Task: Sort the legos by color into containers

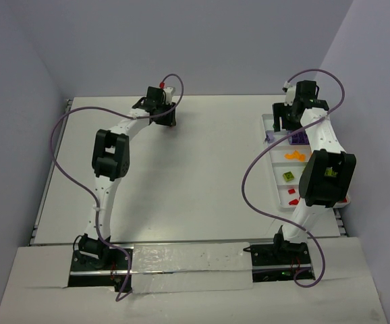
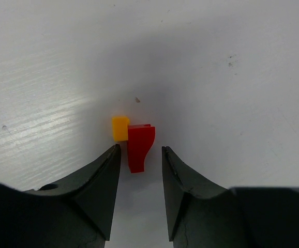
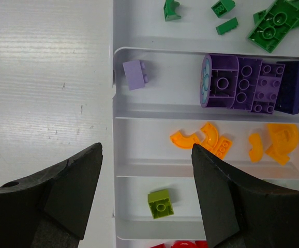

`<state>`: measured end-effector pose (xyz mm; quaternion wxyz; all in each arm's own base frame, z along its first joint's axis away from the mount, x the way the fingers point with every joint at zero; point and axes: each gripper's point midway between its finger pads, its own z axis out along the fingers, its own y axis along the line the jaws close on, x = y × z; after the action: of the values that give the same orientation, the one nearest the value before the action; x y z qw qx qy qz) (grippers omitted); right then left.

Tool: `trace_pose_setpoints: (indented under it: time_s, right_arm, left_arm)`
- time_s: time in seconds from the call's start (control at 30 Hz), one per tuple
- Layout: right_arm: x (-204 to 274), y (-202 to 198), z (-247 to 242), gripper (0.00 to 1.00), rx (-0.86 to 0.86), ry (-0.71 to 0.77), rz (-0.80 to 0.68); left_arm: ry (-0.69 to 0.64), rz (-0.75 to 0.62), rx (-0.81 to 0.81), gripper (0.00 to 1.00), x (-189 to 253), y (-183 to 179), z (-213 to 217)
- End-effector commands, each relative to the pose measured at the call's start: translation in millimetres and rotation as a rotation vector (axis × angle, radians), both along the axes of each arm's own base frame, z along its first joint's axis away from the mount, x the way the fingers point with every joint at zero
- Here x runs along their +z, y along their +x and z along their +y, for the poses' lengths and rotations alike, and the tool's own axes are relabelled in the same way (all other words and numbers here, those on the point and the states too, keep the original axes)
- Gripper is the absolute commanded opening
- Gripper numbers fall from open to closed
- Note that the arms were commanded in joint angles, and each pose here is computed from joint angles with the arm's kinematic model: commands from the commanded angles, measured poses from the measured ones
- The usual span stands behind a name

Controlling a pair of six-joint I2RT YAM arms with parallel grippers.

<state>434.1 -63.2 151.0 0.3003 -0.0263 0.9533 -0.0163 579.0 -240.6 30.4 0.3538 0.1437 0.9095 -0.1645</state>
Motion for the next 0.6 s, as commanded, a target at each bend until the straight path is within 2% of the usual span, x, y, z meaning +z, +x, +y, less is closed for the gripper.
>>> trace_pose_setpoints:
  time_s: [0.0,0.2,0.27,0.5,0.57]
  right_arm:
    - [25.1,8.1,3.4,0.77,0.005,0.004,-0.059]
    - [24.4,8.1,4.5,0.77,0.008,0.009,-0.055]
    - [24.8,8.9,5.4,0.76,0.010,0.014,-0.056]
    - [28.6,10.5,7.1,0.76,0.014,0.023,-0.061]
    - [28.7,10.4,7.3,0.76,0.015,0.024,-0.061]
  left_arm:
    - [-0.007,-0.055,-0.004,0.44,10.9,12.7,-8.5]
    - [0.011,-0.054,-0.024,0.34,9.8,9.1,-11.3]
    - [0.026,-0.058,-0.023,0.27,8.1,9.2,-10.4]
    - [0.099,-0.071,-0.020,0.17,3.4,9.3,-2.9]
    - [0.111,-0.068,-0.023,0.09,1.5,8.3,-1.9]
